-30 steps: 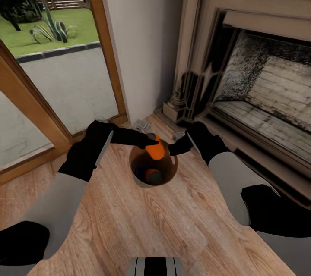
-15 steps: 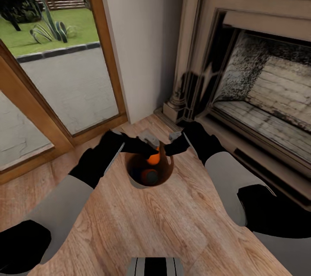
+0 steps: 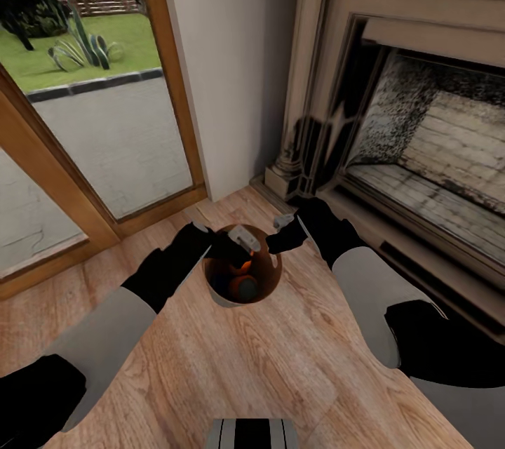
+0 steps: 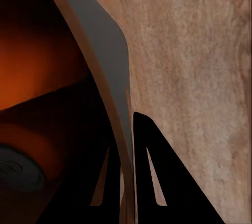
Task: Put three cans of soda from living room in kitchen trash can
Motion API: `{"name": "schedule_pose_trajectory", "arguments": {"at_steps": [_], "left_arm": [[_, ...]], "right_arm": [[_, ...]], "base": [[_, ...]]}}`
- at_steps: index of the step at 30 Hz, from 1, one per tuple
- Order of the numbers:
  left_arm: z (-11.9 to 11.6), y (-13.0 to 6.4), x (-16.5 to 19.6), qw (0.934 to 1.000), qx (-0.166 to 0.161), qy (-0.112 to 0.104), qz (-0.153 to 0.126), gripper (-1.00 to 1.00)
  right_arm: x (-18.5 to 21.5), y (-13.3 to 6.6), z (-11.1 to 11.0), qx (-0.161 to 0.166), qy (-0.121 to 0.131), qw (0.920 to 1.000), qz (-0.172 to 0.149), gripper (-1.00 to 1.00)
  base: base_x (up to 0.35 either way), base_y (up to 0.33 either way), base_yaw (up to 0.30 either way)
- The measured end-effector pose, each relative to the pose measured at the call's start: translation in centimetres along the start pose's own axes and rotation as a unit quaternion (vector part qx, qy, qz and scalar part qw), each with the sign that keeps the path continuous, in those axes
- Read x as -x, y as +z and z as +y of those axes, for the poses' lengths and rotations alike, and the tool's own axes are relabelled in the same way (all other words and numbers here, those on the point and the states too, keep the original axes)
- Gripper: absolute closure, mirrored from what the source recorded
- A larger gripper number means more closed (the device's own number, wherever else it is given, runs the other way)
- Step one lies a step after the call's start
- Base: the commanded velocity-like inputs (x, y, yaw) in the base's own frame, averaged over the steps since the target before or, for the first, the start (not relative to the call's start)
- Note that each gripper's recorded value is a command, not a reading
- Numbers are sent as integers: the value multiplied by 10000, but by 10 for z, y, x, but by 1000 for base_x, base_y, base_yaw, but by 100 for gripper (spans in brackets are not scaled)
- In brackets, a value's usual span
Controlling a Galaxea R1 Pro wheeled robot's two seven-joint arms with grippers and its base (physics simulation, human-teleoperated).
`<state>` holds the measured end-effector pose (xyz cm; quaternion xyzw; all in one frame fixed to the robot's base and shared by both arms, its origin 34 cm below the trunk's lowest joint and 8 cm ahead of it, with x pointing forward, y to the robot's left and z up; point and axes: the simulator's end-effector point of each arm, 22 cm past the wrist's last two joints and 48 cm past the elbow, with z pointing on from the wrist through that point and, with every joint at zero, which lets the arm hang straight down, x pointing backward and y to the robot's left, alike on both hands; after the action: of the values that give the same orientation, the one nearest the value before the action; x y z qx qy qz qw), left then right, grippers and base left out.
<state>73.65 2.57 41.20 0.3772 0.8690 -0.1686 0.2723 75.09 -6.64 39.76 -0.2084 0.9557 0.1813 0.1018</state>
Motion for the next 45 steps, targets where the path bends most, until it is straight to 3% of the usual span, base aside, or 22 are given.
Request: {"name": "schedule_pose_trajectory", "arguments": {"at_steps": [1, 13, 17, 21, 25, 29, 32, 36, 38, 41, 43, 45], "left_arm": [[0, 0, 0, 10000, 2, -1, 3, -100], [1, -6, 9, 9999, 26, 34, -117, -100], [-9, -36, 57, 9972, 41, 294, -686, -100], [-13, -66, 78, 9941, 41, 460, -979, -100], [-8, -99, 76, 9918, 57, 605, -1125, -100], [28, -143, 70, 9893, 181, 308, -1417, -100], [43, -154, 52, 9892, 207, 94, -1450, -100], [88, -170, -15, 9850, 562, -499, -1552, -100], [106, -175, -61, 9793, 846, -741, -1680, -100], [122, -184, -133, 9694, 1299, -1089, -1778, -100], [111, -179, -192, 9668, 1477, -1221, -1690, -100], [103, -176, -217, 9642, 1595, -1305, -1670, -100]], "right_arm": [[0, 0, 0, -4, -2, 10000, 0, 100], [-1, 0, 0, 6, 11, 10000, 6, 100], [-2, 0, -1, 10, 28, 10000, 9, 100], [-2, 0, -3, -17, 14, 10000, 10, 100], [-2, 0, -3, 9, 46, 10000, 3, 100], [-2, -1, -7, -28, 52, 10000, 3, 100], [-3, -1, -8, -30, 64, 10000, 5, 100], [-5, -2, -14, -28, 133, 9999, 6, 100], [-10, -7, -31, -73, 273, 9996, 7, 100], [-26, -16, -76, -410, 407, 9983, 89, 100], [-47, -18, -106, -596, 555, 9963, 269, 100], [-59, -19, -123, -803, 522, 9946, 400, 100]], "base": [[0, 0, 0], [0, 0, 0], [0, 0, 0], [0, 0, 0], [0, 0, 0], [0, 0, 0], [0, 0, 0], [0, 0, 0], [0, 0, 0], [0, 0, 0], [0, 0, 0], [0, 0, 0]]}}
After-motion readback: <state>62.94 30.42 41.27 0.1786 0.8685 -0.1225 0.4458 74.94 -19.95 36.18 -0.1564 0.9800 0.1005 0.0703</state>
